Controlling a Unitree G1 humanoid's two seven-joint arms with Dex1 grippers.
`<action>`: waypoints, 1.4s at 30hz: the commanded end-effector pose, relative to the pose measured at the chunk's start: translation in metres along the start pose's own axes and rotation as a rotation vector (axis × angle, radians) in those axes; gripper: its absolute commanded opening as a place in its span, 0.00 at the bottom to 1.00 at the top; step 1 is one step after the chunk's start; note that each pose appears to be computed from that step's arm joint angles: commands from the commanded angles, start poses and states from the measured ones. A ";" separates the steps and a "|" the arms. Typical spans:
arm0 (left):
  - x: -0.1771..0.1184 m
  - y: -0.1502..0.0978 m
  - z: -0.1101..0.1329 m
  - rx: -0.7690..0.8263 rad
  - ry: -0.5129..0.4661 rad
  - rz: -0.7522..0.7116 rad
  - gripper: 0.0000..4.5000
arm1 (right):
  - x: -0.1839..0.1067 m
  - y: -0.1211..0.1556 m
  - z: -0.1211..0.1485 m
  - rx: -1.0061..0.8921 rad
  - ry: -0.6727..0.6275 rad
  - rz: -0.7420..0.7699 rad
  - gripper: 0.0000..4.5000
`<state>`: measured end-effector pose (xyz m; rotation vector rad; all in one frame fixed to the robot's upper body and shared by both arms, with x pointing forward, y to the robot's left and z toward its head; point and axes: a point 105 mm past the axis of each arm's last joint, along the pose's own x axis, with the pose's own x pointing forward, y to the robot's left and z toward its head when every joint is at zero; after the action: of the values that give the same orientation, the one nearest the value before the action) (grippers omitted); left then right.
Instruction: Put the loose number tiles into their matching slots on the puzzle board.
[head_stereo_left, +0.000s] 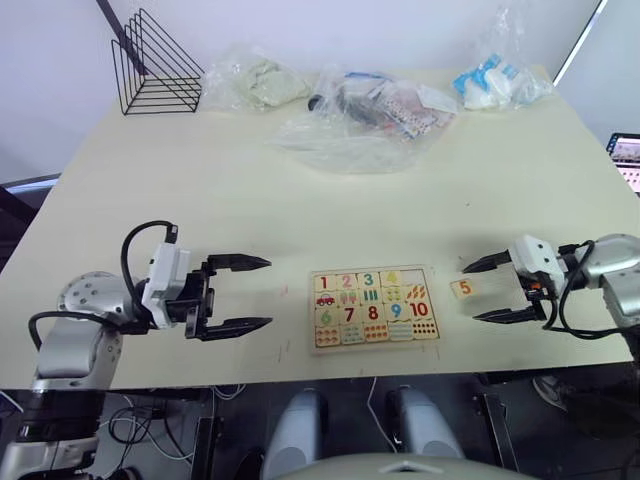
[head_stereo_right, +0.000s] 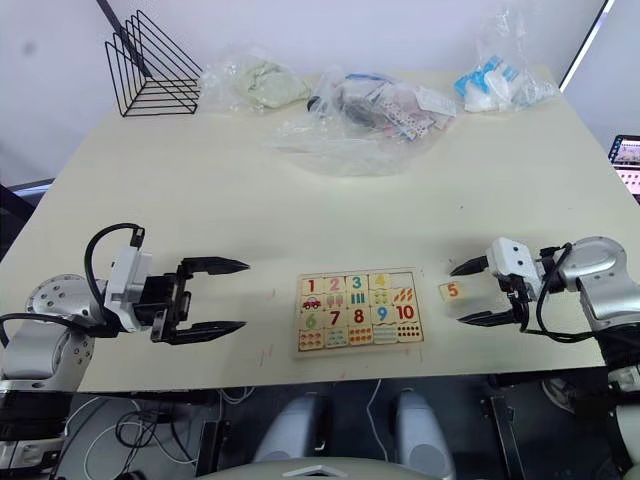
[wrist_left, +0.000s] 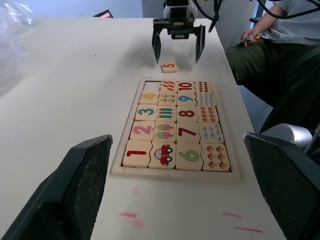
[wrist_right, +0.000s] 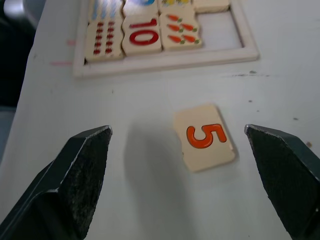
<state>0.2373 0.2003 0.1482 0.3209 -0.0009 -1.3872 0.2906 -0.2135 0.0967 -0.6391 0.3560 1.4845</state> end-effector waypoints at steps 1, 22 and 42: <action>-0.007 0.000 0.006 0.042 0.010 0.001 1.00 | 0.000 -0.005 0.000 -0.076 0.025 0.014 0.99; -0.022 -0.005 -0.005 0.050 0.037 -0.053 1.00 | 0.002 -0.017 0.013 -0.109 0.042 0.058 0.35; -0.017 -0.003 -0.014 0.048 0.020 -0.061 1.00 | 0.011 -0.016 0.063 -0.103 0.122 -0.170 0.21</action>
<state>0.2350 0.2197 0.1310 0.3576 0.0278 -1.4135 0.2959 -0.1687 0.1310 -0.7902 0.3361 1.3627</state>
